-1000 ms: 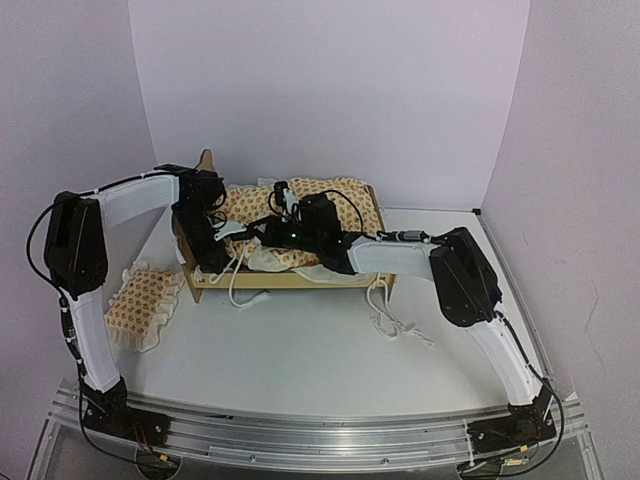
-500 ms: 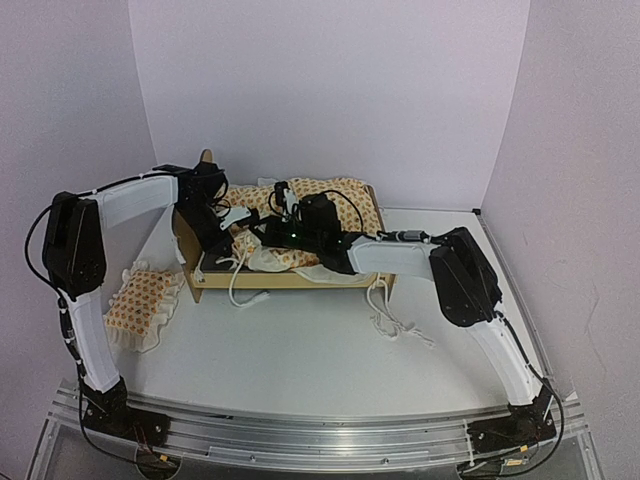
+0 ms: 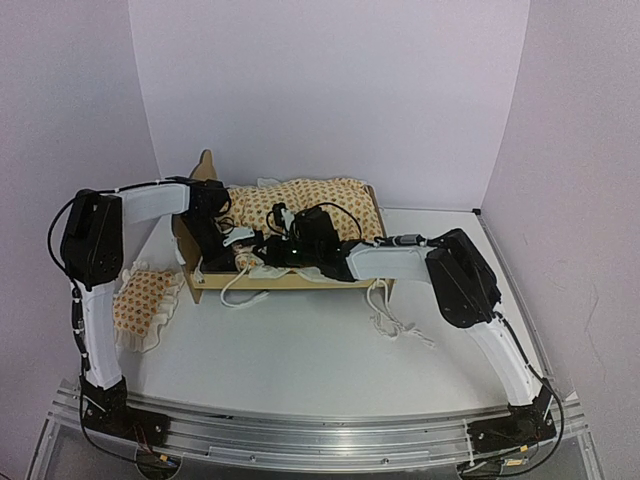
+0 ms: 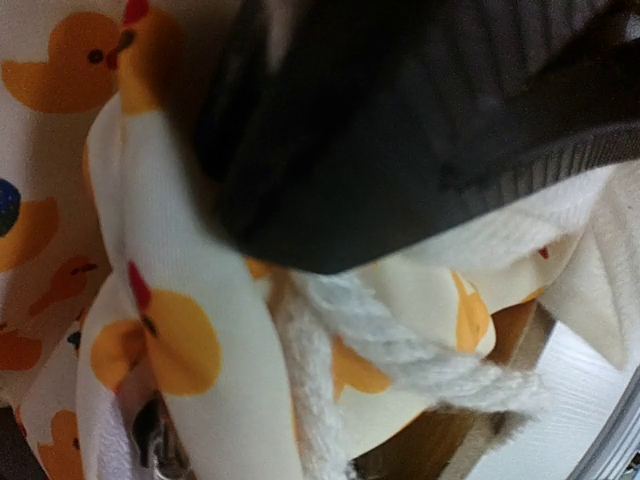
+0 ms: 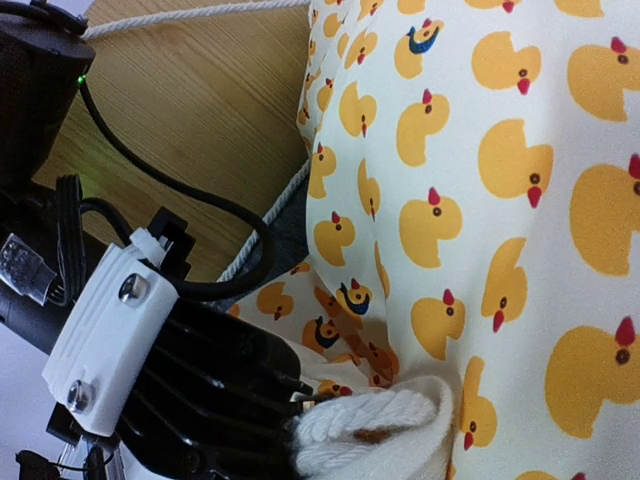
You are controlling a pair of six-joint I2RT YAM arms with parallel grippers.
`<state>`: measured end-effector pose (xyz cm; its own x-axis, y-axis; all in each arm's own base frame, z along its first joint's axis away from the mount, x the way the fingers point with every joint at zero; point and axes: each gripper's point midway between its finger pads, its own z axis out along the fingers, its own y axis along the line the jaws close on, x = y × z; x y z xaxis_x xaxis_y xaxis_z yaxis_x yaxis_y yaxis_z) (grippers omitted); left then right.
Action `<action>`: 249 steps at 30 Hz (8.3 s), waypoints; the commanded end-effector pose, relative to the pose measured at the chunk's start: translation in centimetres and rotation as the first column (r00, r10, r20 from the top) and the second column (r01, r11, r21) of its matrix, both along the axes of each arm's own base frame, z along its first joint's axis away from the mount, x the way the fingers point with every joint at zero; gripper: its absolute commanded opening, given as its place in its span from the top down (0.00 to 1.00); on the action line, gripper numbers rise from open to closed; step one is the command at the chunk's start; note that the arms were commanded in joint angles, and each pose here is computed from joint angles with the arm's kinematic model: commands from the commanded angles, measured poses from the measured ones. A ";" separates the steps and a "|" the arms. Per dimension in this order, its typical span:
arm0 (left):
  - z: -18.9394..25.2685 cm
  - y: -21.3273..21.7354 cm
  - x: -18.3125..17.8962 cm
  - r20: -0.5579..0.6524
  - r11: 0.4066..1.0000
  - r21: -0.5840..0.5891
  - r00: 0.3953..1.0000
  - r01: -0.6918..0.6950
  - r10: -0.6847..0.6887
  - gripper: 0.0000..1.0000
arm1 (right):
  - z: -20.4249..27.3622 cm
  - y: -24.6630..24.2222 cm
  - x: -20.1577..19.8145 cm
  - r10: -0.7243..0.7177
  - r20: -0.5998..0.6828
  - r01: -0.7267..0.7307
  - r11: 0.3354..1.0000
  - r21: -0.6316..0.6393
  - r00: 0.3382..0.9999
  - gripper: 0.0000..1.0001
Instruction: Set up the pet bed
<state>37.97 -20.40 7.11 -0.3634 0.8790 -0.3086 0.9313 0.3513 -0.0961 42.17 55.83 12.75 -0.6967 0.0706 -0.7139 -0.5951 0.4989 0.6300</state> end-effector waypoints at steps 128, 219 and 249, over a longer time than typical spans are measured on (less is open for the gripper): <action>-2.0 -4.0 -9.5 -0.375 0.995 0.003 0.923 0.096 -0.088 1.00 | -8.5 -0.7 -5.8 -0.018 0.456 0.108 0.979 -0.172 0.890 0.54; 12.9 -1.2 -8.6 0.196 0.943 -0.126 0.940 0.308 -0.281 0.31 | 4.3 -3.2 -20.6 0.517 0.046 -0.517 0.856 -0.002 0.855 1.00; -2.9 -6.3 -12.5 0.269 0.846 -0.093 0.831 0.526 -0.487 0.33 | -1.4 -11.4 -15.6 -0.086 -0.397 -0.076 0.924 -0.376 0.914 1.00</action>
